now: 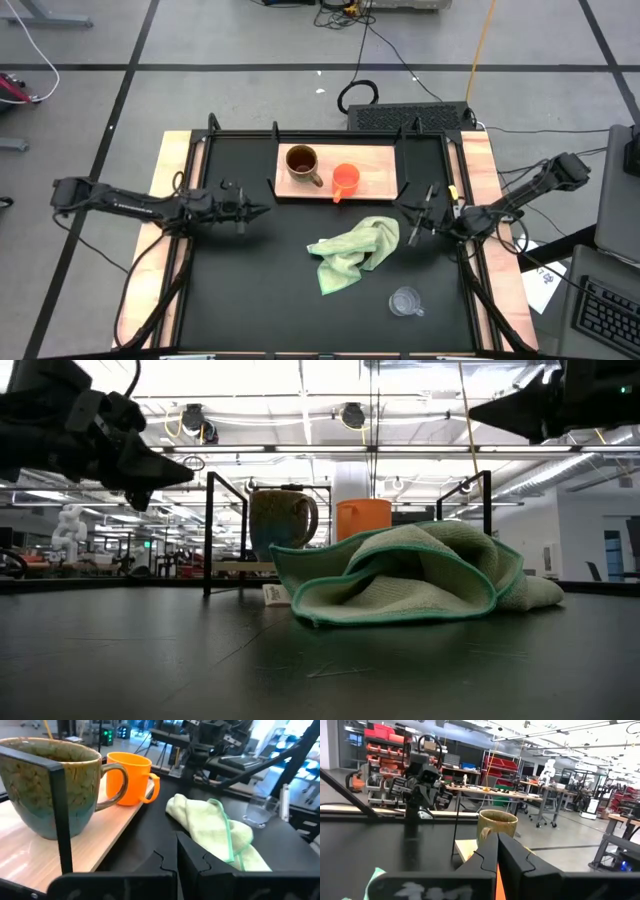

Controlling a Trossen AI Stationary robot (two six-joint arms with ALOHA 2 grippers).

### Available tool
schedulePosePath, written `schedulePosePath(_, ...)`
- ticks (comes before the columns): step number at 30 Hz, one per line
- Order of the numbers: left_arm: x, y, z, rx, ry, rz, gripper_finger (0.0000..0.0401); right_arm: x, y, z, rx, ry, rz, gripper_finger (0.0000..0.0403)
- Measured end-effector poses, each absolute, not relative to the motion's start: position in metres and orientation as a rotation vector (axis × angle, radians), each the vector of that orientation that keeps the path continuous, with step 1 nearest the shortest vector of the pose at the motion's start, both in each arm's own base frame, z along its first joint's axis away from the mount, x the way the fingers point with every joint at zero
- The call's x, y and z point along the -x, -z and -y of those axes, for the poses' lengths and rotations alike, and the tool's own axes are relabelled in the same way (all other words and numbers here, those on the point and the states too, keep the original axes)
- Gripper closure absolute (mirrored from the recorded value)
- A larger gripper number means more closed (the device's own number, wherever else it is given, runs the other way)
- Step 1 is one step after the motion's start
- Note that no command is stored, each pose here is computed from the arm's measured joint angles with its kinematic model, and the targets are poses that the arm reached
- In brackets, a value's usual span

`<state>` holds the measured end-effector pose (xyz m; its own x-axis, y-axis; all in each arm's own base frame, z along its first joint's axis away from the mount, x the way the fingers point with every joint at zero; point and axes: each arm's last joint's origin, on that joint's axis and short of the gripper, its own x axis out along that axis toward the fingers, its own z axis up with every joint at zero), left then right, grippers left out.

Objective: Stack small to large cups/mugs on shelf
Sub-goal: Adjust the green mug

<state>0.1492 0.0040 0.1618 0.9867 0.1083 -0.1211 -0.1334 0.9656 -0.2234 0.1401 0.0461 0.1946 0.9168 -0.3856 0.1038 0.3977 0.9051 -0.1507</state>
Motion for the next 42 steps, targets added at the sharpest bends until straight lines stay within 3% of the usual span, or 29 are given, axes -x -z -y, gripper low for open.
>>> schedulePosePath(11,-0.213,-0.193,0.001,0.107,-0.151,-0.217,0.0383,-0.140,-0.191,-0.046,0.164,0.400,0.057,0.0403)
schedulePosePath(20,-0.248,-0.249,0.002,-0.059,-0.128,-0.491,0.0295,-0.141,-0.182,-0.048,0.123,0.339,0.001,0.0403)
schedulePosePath(32,-0.261,-0.304,-0.019,-0.278,-0.031,-0.736,0.0190,-0.141,-0.183,-0.048,0.123,0.339,0.005,0.0403)
schedulePosePath(42,-0.275,-0.303,-0.045,-0.376,0.059,-0.825,0.0178,-0.142,-0.183,-0.049,0.120,0.314,0.008,0.0403)
